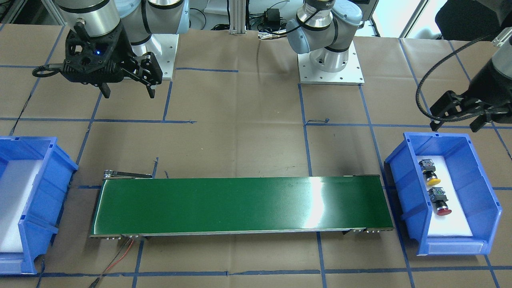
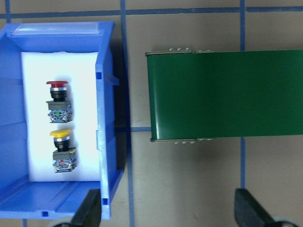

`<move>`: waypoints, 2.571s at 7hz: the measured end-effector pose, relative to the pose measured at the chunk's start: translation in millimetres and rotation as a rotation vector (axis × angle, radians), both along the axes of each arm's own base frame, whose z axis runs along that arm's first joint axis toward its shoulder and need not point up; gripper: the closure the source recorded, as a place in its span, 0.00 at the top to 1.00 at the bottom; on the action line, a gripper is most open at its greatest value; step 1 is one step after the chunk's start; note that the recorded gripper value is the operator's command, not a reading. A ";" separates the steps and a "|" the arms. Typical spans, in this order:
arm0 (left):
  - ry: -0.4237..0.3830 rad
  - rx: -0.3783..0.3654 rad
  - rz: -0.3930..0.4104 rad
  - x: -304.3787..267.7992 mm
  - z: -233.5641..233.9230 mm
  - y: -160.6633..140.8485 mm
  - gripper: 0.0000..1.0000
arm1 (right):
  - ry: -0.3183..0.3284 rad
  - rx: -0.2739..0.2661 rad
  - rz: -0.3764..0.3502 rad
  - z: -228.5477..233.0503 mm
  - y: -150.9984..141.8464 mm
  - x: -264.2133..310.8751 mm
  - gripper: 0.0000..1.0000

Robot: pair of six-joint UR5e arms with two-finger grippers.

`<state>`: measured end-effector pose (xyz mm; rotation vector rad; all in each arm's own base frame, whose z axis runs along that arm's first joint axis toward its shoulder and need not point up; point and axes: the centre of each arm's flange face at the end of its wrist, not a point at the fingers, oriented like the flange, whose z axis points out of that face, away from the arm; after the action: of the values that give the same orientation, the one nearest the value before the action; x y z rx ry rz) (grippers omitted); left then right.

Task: Transport two buttons from left to right
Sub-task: 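Lower the left gripper into the bin and grasp the yellow-capped button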

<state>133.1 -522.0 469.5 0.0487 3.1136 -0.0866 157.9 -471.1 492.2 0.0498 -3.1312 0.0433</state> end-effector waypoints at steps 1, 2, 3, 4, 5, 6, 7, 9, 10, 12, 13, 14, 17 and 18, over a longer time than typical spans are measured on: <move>0.005 0.014 -0.008 41.7 -7.6 9.8 1.00 | 0.000 -0.001 0.000 0.2 0.1 0.0 1.00; 0.011 0.026 -0.012 66.2 -15.0 17.7 1.00 | 0.002 -0.003 0.001 1.1 0.7 -0.2 1.00; 0.018 0.029 -0.013 76.3 -23.8 21.0 1.00 | 0.005 -0.005 0.002 2.1 0.9 -0.6 1.00; 0.024 0.021 -0.013 79.9 -35.4 20.9 1.00 | 0.009 -0.007 0.002 2.8 0.6 -1.0 1.00; 0.026 0.007 -0.013 82.1 -53.4 18.6 1.00 | 0.011 -0.005 0.003 1.7 0.2 -1.1 1.00; 0.027 -0.010 -0.013 83.6 -74.8 15.1 1.00 | 0.012 -0.002 0.003 0.4 0.0 -1.2 1.00; 0.033 -0.029 -0.014 84.6 -96.6 11.5 1.00 | 0.012 0.000 0.003 -0.2 0.0 -1.2 1.00; 0.032 -0.047 -0.014 87.3 -141.3 7.7 1.00 | 0.010 0.002 0.004 -1.4 -0.4 -1.0 1.00; 0.027 -0.054 -0.013 88.4 -166.2 7.8 1.00 | 0.010 0.003 0.004 -1.5 -0.4 -0.9 1.00; 0.021 -0.059 -0.012 83.2 -204.5 15.8 1.00 | 0.009 0.003 0.004 -1.7 -0.5 -0.9 1.00; 0.020 -0.055 -0.011 81.0 -216.7 19.7 1.00 | 0.009 0.004 0.003 -1.9 -0.7 -0.9 1.00; 0.017 -0.054 -0.009 81.7 -229.3 20.3 1.00 | 0.010 0.004 0.003 -2.2 -0.9 -0.9 1.00; 0.021 -0.049 0.012 95.4 -255.3 21.5 0.99 | 0.010 0.006 0.003 -3.1 -1.4 -0.8 1.00; 0.025 -0.045 0.016 97.2 -259.8 21.6 0.88 | 0.010 0.007 0.003 -3.3 -1.6 -0.8 1.00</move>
<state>230.2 -500.4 209.7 0.0225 3.1347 -0.1584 157.1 -472.8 488.9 0.0545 -3.1218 0.0327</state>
